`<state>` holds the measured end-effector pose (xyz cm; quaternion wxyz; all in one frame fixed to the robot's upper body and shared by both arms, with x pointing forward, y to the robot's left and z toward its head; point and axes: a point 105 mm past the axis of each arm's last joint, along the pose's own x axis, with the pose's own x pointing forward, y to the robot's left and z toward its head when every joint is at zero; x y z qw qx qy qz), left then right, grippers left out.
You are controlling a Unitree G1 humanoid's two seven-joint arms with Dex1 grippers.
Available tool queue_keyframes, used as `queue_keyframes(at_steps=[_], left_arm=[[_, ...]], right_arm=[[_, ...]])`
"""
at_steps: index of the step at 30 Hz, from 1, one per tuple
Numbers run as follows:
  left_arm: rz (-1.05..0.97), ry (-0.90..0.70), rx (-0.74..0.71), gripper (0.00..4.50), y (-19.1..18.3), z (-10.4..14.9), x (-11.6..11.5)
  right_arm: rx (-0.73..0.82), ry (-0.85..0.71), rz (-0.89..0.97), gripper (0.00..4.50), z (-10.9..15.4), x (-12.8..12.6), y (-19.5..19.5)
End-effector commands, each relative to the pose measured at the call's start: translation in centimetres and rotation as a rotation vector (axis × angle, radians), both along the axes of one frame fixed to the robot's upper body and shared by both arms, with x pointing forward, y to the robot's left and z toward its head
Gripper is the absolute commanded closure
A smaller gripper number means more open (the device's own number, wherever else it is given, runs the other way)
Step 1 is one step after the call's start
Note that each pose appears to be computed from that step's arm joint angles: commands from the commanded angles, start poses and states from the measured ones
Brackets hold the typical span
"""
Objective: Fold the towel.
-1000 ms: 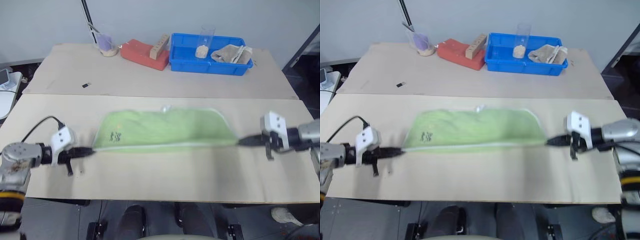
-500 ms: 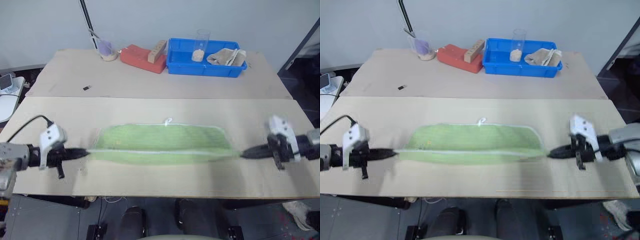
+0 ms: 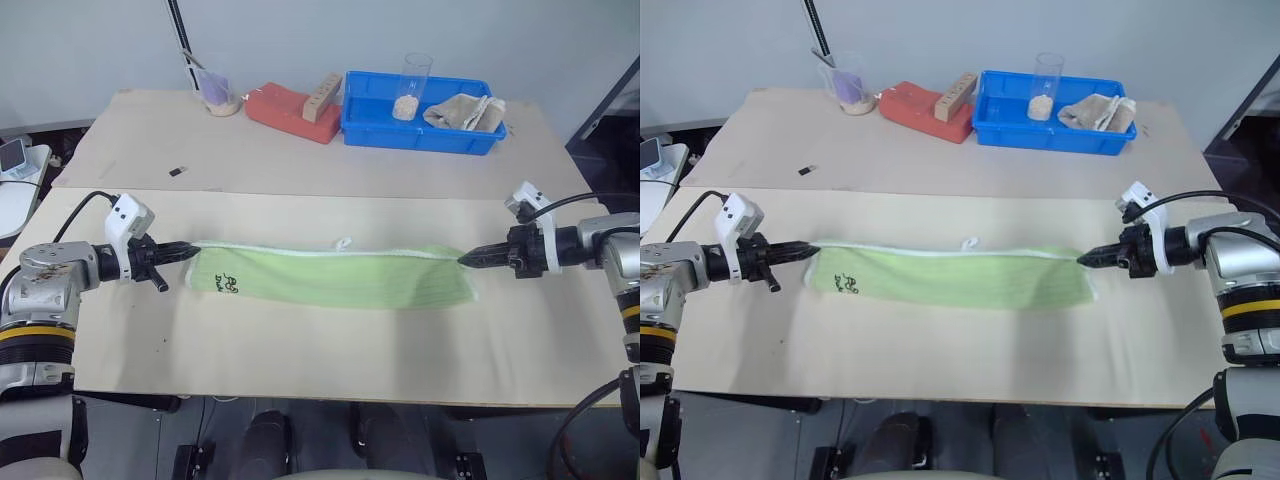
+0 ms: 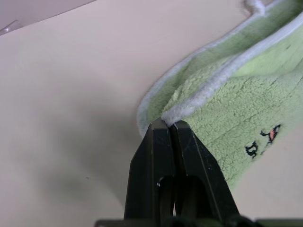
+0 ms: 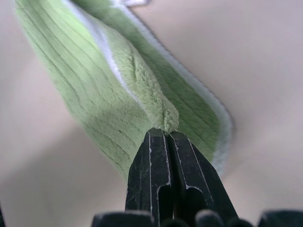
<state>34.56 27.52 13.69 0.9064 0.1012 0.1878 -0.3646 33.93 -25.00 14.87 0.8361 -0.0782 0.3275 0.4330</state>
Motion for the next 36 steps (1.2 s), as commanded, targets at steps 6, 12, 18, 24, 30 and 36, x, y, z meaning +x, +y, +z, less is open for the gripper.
queue_keyframes(at_steps=[6,12,18,24,30,36], left_arm=[[0.044,-0.064,0.055,3.57,0.4,0.4,1.4],[0.048,-0.120,0.106,0.86,0.7,0.6,1.9],[0.009,-0.248,0.143,0.00,0.7,3.2,1.9],[-0.302,-0.273,0.101,0.00,-5.0,4.5,-1.4],[-0.635,-0.287,0.025,0.00,-12.3,5.2,-6.1],[-0.759,-0.284,-0.025,0.00,-14.8,5.8,-7.8]], right_arm=[[0.017,-0.066,-0.098,3.51,1.2,1.4,-0.7],[0.039,-0.153,-0.167,1.47,2.4,2.2,-1.4],[0.029,-0.292,-0.208,0.03,5.0,1.9,-2.9],[0.021,-0.297,-0.175,0.03,4.1,-2.1,-2.5],[0.119,-0.285,-0.415,0.03,1.3,-5.5,-3.1],[0.211,-0.167,-0.582,0.03,-1.7,-8.1,-2.3]])
